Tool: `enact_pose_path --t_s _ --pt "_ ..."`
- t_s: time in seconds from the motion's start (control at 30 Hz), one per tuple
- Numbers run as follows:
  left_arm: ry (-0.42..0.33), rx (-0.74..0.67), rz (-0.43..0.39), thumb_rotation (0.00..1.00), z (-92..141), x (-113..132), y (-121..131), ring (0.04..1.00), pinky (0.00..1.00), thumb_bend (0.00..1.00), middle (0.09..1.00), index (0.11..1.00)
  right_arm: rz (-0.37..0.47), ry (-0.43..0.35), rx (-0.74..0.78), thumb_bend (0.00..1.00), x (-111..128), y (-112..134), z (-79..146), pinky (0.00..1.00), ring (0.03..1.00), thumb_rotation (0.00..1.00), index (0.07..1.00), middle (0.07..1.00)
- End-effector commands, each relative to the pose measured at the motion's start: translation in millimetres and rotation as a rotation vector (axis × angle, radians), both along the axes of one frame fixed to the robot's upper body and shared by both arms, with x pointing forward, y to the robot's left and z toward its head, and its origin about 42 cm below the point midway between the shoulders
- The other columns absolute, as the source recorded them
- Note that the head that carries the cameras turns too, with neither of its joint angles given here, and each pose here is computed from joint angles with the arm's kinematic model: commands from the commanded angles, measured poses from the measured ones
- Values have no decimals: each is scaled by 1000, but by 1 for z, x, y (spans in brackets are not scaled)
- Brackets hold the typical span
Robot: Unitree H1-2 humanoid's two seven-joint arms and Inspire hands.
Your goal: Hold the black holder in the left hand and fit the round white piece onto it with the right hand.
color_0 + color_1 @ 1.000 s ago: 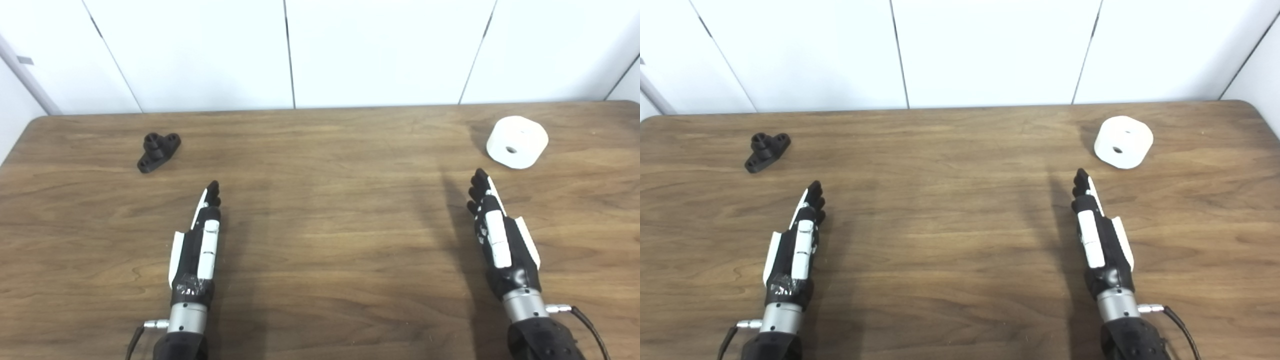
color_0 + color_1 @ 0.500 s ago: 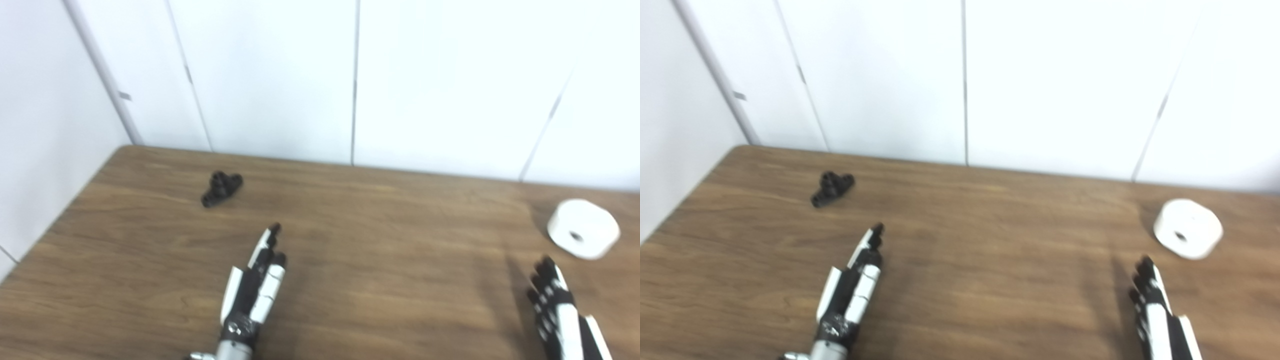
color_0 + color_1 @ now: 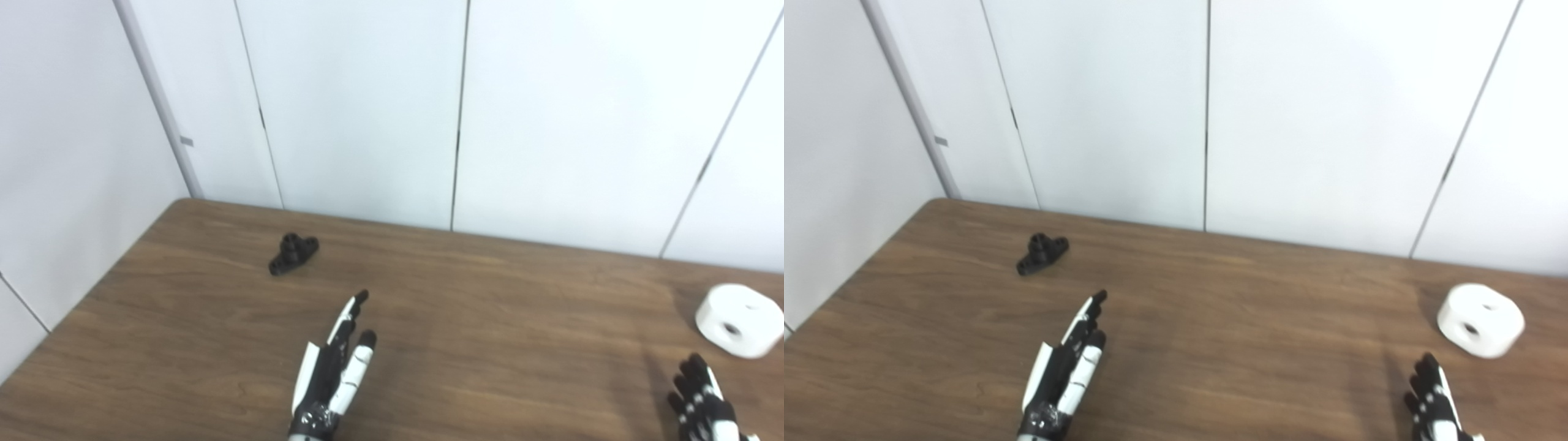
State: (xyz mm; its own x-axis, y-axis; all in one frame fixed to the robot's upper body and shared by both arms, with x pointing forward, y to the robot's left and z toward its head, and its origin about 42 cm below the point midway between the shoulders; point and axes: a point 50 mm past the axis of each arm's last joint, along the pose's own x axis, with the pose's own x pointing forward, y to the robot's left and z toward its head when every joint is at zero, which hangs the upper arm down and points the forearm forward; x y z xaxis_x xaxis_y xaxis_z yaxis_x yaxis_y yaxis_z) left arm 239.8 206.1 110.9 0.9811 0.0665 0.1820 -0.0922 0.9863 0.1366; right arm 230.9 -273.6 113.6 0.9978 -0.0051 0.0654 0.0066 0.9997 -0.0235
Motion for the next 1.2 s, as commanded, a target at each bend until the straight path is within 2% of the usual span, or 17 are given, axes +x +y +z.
enact_pose_path --t_s 0.0,0.17,0.27,0.37,0.47,0.53,0.83,1.0,1.17 --pt "44 -23 1 901 -19 -6 -8 1000 1000 603 1000 984 4 -13 -13 608 0 -6 -1 1000 1000 1000 1000 1000" --pt "55 -9 7 842 -18 -5 -7 1000 1000 569 1000 985 12 -5 -18 635 0 -6 -2 1000 1000 1000 1000 1000" --pt "67 12 31 741 -15 -5 -6 1000 1000 603 1000 979 9 5 -16 660 0 -5 -3 1000 1000 1000 1000 1000" --pt "60 53 27 547 -4 -6 0 1000 1000 679 1000 979 8 9 -11 668 0 -5 -3 1000 1000 1000 1000 1000" --pt "56 114 31 408 11 -5 13 1000 1000 746 1000 963 6 10 -11 674 0 -6 -3 1000 1000 1000 1000 1000" --pt "45 173 51 361 23 -3 25 1000 1000 780 1000 940 3 16 -11 686 1 -7 -4 1000 1000 1000 1000 1000" --pt "-25 456 173 318 75 18 83 1000 1000 913 992 912 -9 6 -11 701 2 -7 -4 1000 1000 1000 1000 1000" --pt "7 517 228 377 89 27 105 1000 1000 976 994 894 -9 16 -11 714 2 -6 -4 1000 1000 1000 1000 1000" --pt "43 564 258 355 95 35 125 1000 1000 988 1000 895 -12 23 -12 717 2 -6 -4 1000 1000 1000 1000 1000"
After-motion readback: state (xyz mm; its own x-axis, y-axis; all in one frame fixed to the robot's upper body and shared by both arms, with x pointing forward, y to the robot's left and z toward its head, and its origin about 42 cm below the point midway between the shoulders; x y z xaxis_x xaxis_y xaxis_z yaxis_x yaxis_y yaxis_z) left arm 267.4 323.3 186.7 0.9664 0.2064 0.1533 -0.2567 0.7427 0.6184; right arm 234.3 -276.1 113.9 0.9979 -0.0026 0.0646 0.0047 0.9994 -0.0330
